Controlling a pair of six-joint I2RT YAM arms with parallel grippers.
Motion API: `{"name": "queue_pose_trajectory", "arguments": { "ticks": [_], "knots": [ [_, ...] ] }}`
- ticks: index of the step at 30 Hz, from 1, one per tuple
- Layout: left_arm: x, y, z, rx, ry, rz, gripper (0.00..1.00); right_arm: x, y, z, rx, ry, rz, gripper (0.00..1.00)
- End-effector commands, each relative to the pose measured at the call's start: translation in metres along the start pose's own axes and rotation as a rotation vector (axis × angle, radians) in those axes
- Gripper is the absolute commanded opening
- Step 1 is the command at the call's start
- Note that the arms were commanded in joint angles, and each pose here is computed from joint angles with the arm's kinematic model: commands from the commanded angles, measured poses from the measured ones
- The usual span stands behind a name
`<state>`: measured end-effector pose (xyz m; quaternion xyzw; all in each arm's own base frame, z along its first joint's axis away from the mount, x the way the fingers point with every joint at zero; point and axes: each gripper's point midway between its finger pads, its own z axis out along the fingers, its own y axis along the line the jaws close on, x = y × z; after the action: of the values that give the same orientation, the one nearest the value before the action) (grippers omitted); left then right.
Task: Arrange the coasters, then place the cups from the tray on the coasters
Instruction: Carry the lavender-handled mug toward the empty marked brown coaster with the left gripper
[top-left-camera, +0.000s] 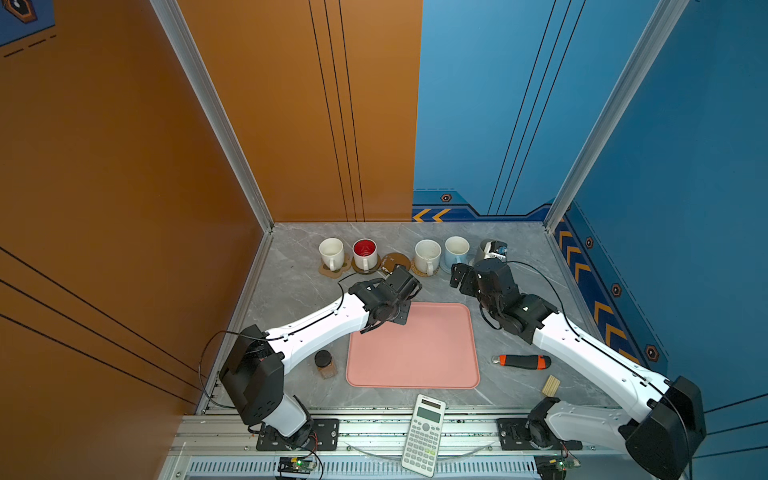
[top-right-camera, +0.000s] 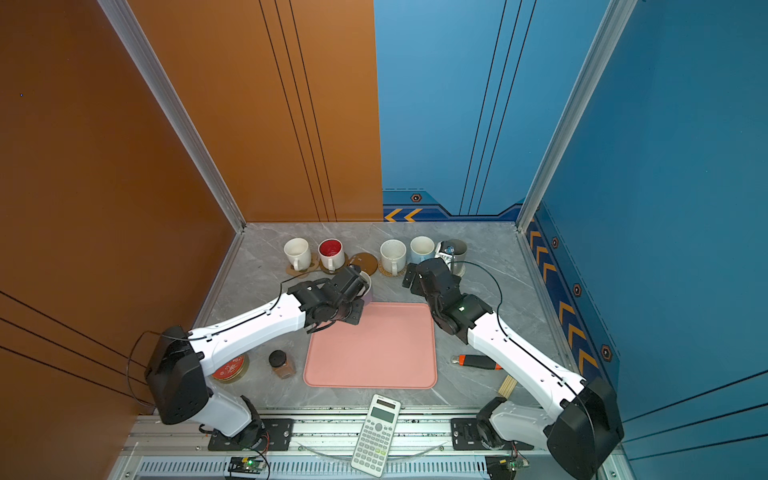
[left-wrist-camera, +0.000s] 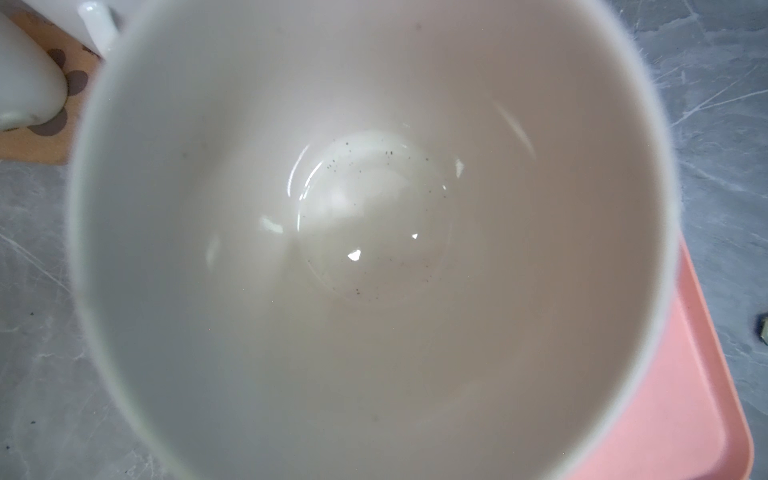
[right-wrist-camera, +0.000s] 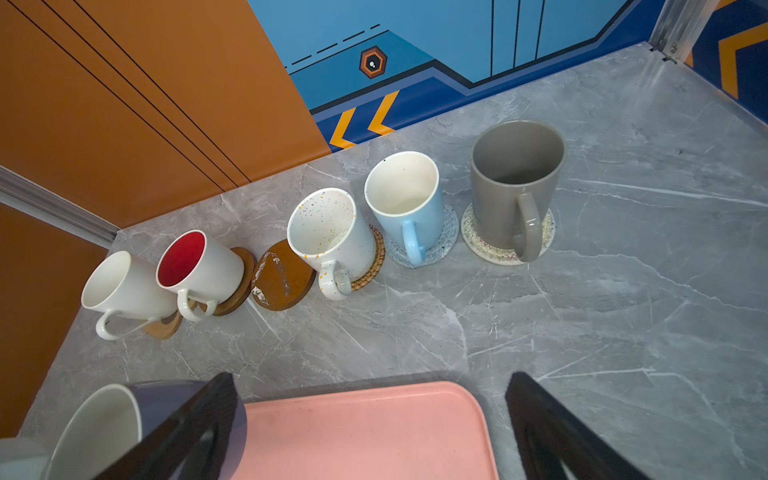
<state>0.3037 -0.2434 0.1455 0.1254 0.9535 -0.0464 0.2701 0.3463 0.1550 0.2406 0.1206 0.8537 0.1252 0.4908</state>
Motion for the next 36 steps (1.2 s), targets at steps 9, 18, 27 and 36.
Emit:
{"name": "queue_pose_trajectory", "arguments": {
  "ticks": [9, 18, 27, 36],
  "knots": [
    [-0.060, 0.004, 0.004, 0.023, -0.079, -0.012, 0.00, -0.001, -0.018, -0.013, 0.024, 0.006, -0.011, 1.00],
    [-0.088, 0.017, 0.025, 0.010, -0.075, -0.045, 0.00, -0.003, -0.032, -0.016, 0.041, -0.001, 0.009, 1.00],
    [-0.115, 0.028, 0.049, 0.004, -0.076, -0.076, 0.00, -0.002, -0.044, -0.016, 0.059, 0.000, 0.030, 1.00],
    [-0.131, 0.039, 0.074, -0.014, -0.071, -0.106, 0.00, -0.003, -0.052, -0.013, 0.072, 0.004, 0.047, 1.00]
  ]
}}
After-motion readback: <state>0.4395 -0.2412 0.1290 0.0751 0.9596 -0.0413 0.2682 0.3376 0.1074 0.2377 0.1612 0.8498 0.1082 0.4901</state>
